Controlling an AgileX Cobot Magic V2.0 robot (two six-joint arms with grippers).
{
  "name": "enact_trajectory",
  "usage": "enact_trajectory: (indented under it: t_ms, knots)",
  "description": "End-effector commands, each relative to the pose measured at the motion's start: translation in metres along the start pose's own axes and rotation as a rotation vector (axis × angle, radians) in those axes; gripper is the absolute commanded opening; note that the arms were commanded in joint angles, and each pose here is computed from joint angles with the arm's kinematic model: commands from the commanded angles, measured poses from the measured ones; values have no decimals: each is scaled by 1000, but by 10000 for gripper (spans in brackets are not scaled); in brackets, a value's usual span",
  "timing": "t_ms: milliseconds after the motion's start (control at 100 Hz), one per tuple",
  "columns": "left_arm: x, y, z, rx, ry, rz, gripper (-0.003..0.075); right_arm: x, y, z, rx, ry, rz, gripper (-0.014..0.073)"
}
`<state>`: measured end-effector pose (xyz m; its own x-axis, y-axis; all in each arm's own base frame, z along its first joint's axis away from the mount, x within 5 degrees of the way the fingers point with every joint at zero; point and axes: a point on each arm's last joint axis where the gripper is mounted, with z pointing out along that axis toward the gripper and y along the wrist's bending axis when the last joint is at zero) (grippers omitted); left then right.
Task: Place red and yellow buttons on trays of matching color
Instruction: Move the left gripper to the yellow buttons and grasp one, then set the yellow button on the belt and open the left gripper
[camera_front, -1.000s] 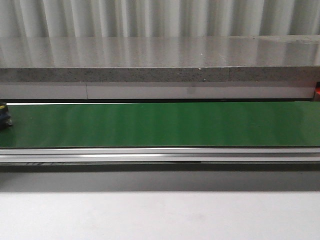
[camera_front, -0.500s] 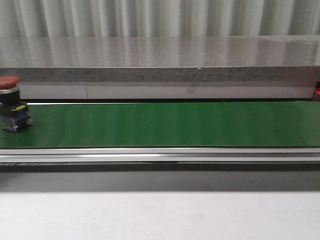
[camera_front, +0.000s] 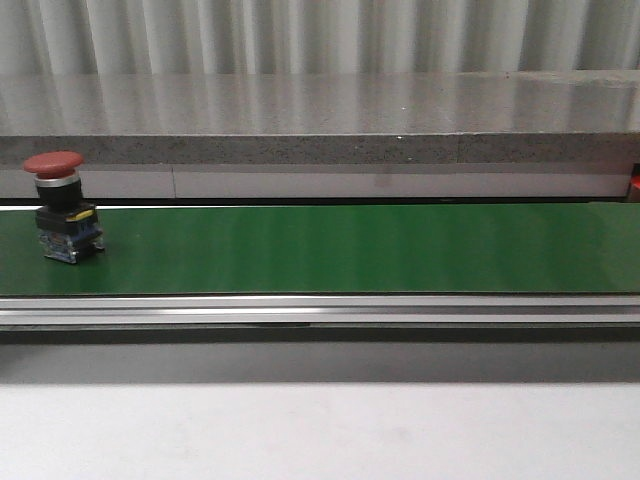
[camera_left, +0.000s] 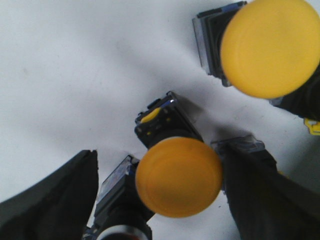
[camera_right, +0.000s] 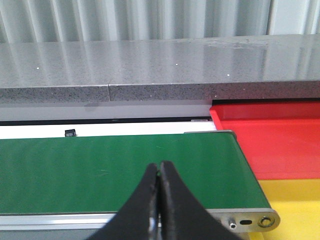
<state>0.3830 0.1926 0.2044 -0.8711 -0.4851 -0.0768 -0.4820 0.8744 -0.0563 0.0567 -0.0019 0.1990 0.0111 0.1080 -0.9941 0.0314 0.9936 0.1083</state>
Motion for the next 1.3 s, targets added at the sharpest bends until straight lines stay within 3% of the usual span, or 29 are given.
enact_trajectory:
  t_ms: [0,290,430,930,1140,1290]
  knots:
    - [-4,-10,-26,21,-95,10,490,-7,0,-1,-3,-84,-11,-66]
    - [-5,-10,-26,22,-105,13,265,-7,0,-1,-3,-84,-11,-66]
    - [-4,-10,-27,21,-105,38,207,-7,0,-1,-3,-84,-11,-66]
    - [32,-12,-117,19,-268,77,206,-7,0,-1,-3,-84,-11,-66]
    - [65,-15,-136,59,-317,69,206,-7,0,-1,-3,-84,-11,-66]
    - [79,-31,-141,109,-318,124,206,-7,0,-1,-3,-84,-11,-66]
